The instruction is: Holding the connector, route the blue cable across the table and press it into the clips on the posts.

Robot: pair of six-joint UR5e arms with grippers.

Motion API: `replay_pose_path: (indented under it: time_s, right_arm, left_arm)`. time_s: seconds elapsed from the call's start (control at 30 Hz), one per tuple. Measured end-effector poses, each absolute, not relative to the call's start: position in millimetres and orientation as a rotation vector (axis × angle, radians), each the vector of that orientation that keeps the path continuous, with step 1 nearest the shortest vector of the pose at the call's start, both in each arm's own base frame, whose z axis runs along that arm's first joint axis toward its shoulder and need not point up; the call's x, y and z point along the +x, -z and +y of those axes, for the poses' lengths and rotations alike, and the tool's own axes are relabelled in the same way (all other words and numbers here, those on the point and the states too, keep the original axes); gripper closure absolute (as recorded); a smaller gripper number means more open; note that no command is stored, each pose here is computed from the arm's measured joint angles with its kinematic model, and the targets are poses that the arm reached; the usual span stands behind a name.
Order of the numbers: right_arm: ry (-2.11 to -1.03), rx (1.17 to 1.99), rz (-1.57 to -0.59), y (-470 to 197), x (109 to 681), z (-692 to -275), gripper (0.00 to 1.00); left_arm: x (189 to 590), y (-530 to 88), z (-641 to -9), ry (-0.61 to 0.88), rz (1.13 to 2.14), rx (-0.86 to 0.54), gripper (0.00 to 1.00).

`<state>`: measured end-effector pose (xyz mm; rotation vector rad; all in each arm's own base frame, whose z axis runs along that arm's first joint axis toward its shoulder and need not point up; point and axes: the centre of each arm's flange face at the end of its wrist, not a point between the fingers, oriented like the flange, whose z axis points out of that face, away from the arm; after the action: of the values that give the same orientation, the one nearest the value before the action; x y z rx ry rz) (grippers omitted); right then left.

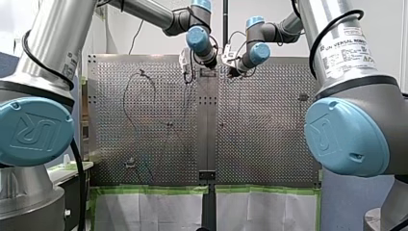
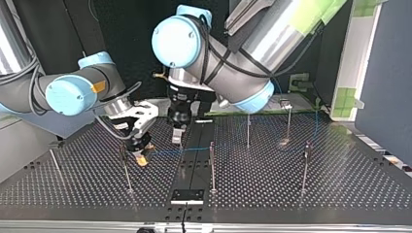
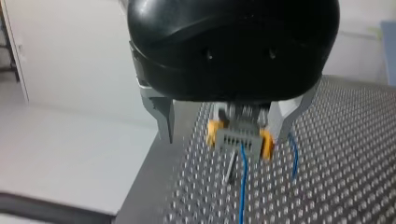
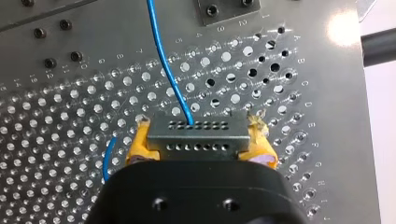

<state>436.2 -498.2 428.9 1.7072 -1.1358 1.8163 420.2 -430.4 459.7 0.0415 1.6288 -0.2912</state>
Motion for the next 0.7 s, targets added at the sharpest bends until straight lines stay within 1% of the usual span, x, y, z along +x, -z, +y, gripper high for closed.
replay_pose_path:
  time_s: [0.17,0.43,0.7]
  right_arm:
    - [-1.817,1.707,-1.135,-428.9,436.3,-498.2,1.00]
    - [-1.817,1.707,-1.135,-428.9,436.2,-498.1,1.00]
    - [-1.817,1.709,-1.135,-428.9,436.6,-497.8,1.00]
  left_arm:
    - [446.5,-454.5,-428.9,0.265,1.623,0.014,0.00]
    - [471.9,-438.5,-440.6,0.263,1.620,0.010,0.00]
    - [502.0,-406.3,-442.2,0.234,1.627,-0.020,0.00]
